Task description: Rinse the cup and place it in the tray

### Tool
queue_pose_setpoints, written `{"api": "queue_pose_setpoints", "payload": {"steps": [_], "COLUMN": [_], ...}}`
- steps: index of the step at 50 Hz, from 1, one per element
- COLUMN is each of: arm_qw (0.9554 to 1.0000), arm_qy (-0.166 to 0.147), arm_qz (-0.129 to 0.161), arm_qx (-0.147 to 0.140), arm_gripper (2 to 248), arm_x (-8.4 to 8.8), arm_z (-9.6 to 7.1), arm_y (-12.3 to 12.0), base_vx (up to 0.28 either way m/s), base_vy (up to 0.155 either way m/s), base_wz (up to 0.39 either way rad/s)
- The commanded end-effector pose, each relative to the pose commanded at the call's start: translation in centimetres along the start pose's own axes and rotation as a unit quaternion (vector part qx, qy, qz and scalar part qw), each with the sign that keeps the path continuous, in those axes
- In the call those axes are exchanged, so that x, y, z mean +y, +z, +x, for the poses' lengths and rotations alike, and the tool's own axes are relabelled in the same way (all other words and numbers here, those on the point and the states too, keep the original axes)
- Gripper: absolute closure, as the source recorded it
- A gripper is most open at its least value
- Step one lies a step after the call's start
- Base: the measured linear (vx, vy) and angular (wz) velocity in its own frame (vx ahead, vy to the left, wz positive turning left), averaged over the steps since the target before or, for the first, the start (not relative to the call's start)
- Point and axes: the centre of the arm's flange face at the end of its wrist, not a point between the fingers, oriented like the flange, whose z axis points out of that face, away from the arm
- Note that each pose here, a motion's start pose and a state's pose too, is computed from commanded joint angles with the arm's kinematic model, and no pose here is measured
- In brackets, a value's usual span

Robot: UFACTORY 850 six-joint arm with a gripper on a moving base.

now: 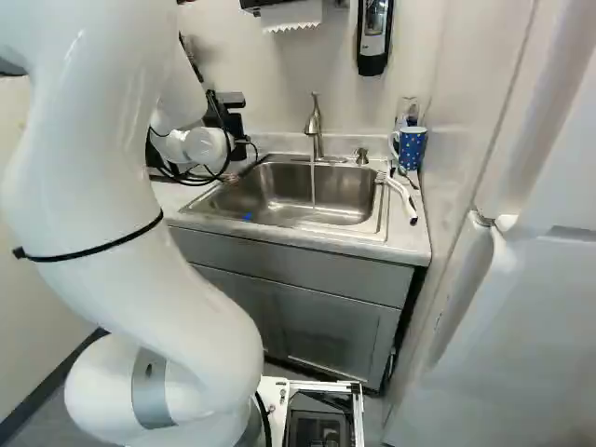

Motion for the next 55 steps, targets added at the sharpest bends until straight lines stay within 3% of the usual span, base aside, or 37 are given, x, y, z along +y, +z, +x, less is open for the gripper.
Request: {"api": "queue_pose_setpoints", "payload": {"steps": [23, 38, 55], "arm_qw": [0.9998, 0.9998, 0.9998], "arm_qy": [-0.009, -0.009, -0.009], "arm_qz": [0.017, 0.017, 0.017], "arm_qx": [0.010, -0.004, -0.004], "arm_gripper": [133, 133, 133], "arm_x": [-1.5, -1.5, -1.5], "arm_z": [-1.4, -3.0, -3.0], "arm_y": [5.0, 5.7, 5.7], "base_vx": [0.000, 0.000, 0.000], "base_vy": [0.000, 0.000, 0.000], "base_wz": [0.000, 0.000, 0.000]}}
